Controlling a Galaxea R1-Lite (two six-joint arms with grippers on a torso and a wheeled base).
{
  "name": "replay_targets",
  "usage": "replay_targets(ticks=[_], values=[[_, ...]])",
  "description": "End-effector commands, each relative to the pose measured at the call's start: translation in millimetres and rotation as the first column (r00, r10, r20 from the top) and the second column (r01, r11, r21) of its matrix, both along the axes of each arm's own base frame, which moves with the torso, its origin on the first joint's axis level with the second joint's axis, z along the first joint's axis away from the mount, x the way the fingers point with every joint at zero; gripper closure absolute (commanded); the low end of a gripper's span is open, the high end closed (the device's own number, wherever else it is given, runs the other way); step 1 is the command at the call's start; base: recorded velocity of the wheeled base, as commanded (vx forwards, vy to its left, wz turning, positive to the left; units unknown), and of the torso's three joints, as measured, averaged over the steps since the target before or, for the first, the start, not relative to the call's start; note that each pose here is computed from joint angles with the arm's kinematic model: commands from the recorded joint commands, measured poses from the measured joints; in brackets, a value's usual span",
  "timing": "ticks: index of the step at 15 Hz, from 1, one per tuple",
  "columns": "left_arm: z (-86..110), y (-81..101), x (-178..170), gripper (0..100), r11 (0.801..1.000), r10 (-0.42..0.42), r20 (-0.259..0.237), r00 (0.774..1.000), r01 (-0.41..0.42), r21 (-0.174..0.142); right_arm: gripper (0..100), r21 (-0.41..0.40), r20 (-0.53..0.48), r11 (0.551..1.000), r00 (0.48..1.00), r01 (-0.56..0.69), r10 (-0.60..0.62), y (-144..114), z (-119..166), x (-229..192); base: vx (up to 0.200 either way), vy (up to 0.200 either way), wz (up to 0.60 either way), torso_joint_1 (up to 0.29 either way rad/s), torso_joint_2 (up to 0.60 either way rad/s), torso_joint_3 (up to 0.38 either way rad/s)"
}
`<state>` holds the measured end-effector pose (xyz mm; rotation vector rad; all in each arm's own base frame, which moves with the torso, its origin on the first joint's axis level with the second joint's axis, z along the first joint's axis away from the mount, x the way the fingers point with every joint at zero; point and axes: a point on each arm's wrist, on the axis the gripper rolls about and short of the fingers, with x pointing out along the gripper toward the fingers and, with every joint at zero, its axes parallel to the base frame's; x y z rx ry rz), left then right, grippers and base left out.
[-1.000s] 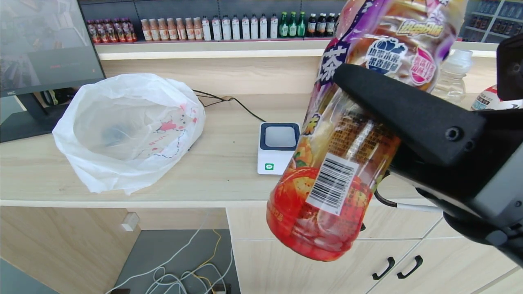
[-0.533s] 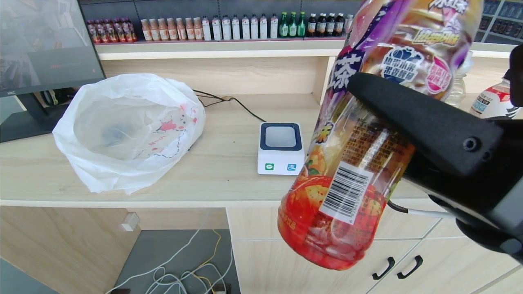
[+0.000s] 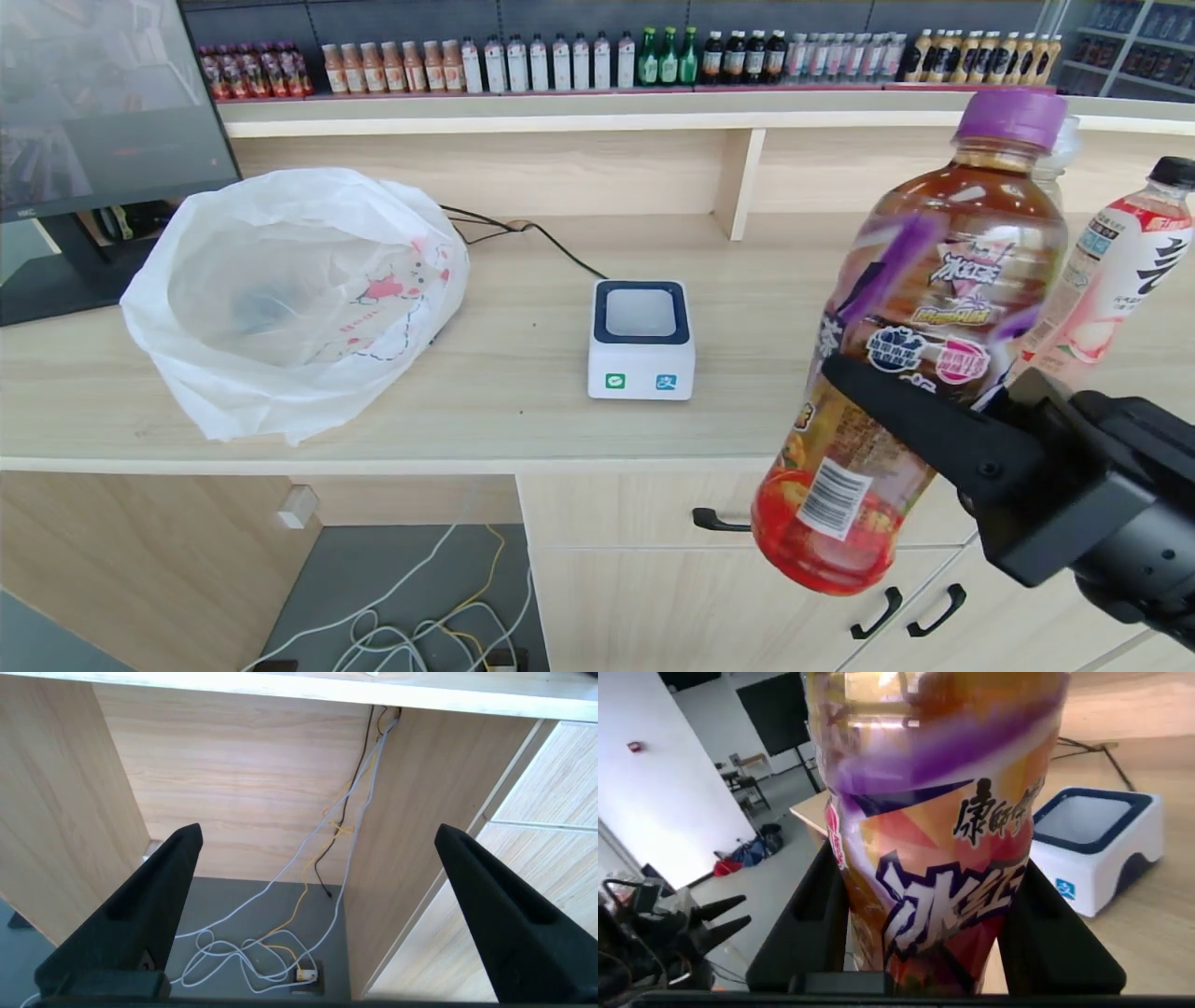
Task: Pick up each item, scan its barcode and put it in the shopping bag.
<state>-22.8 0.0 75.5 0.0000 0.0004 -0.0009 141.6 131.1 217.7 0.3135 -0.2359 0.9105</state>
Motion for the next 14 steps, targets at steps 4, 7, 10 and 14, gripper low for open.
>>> replay_targets(ticks=[4, 7, 10, 14], values=[[0.0, 0.0, 0, 0, 1.000, -0.001, 0.000, 1.000, 0.001, 0.000, 100, -0.050, 0.098, 0.982, 0.980, 0.181, -0.175, -10, 3, 0, 0.000, 0.000, 0.00, 0.000, 0.00, 0.000], [0.0, 0.0, 0, 0, 1.000, -0.001, 0.000, 1.000, 0.001, 0.000, 100, -0.070, 0.156, 0.967, 0.960, 0.245, -0.232, -9, 8, 1, 0.000, 0.000, 0.00, 0.000, 0.00, 0.000], [0.0, 0.0, 0, 0, 1.000, 0.001, 0.000, 1.000, -0.001, 0.000, 100, -0.059, 0.172, 0.951, 0.942, 0.303, -0.289, -3, 15, 8, 0.000, 0.000, 0.00, 0.000, 0.00, 0.000], [0.0, 0.0, 0, 0, 1.000, 0.001, 0.000, 1.000, -0.001, 0.000, 100, -0.126, 0.218, 0.937, 0.930, 0.327, -0.295, 4, 9, 14, 0.000, 0.000, 0.00, 0.000, 0.00, 0.000]])
